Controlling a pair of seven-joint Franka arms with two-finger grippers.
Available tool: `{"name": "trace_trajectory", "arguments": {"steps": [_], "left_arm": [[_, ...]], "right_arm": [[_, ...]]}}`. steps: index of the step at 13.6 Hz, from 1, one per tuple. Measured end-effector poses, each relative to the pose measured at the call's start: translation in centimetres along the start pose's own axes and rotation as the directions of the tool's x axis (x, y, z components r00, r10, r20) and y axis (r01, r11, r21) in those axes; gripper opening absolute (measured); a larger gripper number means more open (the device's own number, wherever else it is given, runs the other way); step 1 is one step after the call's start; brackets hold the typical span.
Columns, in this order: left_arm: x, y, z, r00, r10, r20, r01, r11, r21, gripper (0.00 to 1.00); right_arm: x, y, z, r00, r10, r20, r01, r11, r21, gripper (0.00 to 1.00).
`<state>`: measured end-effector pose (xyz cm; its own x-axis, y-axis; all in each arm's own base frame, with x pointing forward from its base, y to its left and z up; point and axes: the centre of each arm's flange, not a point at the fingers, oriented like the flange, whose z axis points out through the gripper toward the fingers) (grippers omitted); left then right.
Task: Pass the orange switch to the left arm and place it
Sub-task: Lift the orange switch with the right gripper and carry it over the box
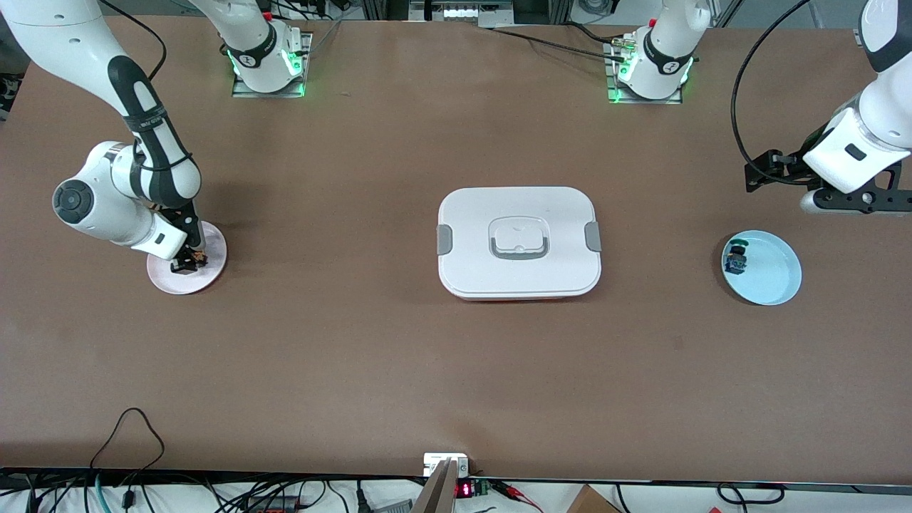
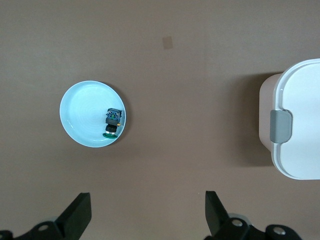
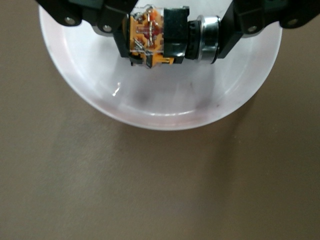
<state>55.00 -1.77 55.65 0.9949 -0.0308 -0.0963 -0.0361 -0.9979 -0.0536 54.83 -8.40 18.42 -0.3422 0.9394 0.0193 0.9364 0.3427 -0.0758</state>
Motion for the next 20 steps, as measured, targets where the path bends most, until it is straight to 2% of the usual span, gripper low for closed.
{"name": "trace_trajectory", "arguments": {"steps": [2,4,8,11,13,15,19,20], "left_arm": [[0.0,0.0,0.0,1.000,0.000,0.005,0.000,1.000,0.000,1.00],[-0.1,0.0,0.1,1.000,0.000,0.007,0.000,1.000,0.000,1.00],[-0.1,0.0,0.1,1.000,0.000,0.011,0.000,1.000,0.000,1.00],[-0.1,0.0,0.1,1.000,0.000,0.012,0.000,1.000,0.000,1.00],[-0.1,0.0,0.1,1.000,0.000,0.013,0.000,1.000,0.000,1.00],[-0.2,0.0,0.2,1.000,0.000,0.020,0.000,1.000,0.000,1.00],[-1.0,0.1,0.6,0.996,0.002,0.090,-0.002,1.000,0.001,1.00],[-1.4,0.4,0.7,0.993,0.007,0.118,-0.006,1.000,-0.006,1.00]], "right_arm": [[0.8,0.9,-0.8,1.000,-0.017,-0.011,0.017,1.000,-0.002,0.73],[1.8,2.3,-3.0,0.998,-0.019,-0.064,0.020,1.000,0.010,0.73],[5.1,6.1,-9.4,0.968,0.020,-0.251,-0.011,0.999,0.037,0.73],[10.5,9.0,-12.6,0.923,0.089,-0.375,-0.070,0.996,0.063,0.73],[14.4,10.4,-14.5,0.854,0.147,-0.499,-0.119,0.989,0.087,0.73],[18.1,11.6,-15.8,0.762,0.179,-0.623,-0.152,0.984,0.096,0.73],[23.0,12.7,-16.5,0.604,0.200,-0.771,-0.174,0.978,0.118,0.73],[24.3,13.0,-16.9,0.551,0.205,-0.809,-0.182,0.976,0.124,0.73]]}}
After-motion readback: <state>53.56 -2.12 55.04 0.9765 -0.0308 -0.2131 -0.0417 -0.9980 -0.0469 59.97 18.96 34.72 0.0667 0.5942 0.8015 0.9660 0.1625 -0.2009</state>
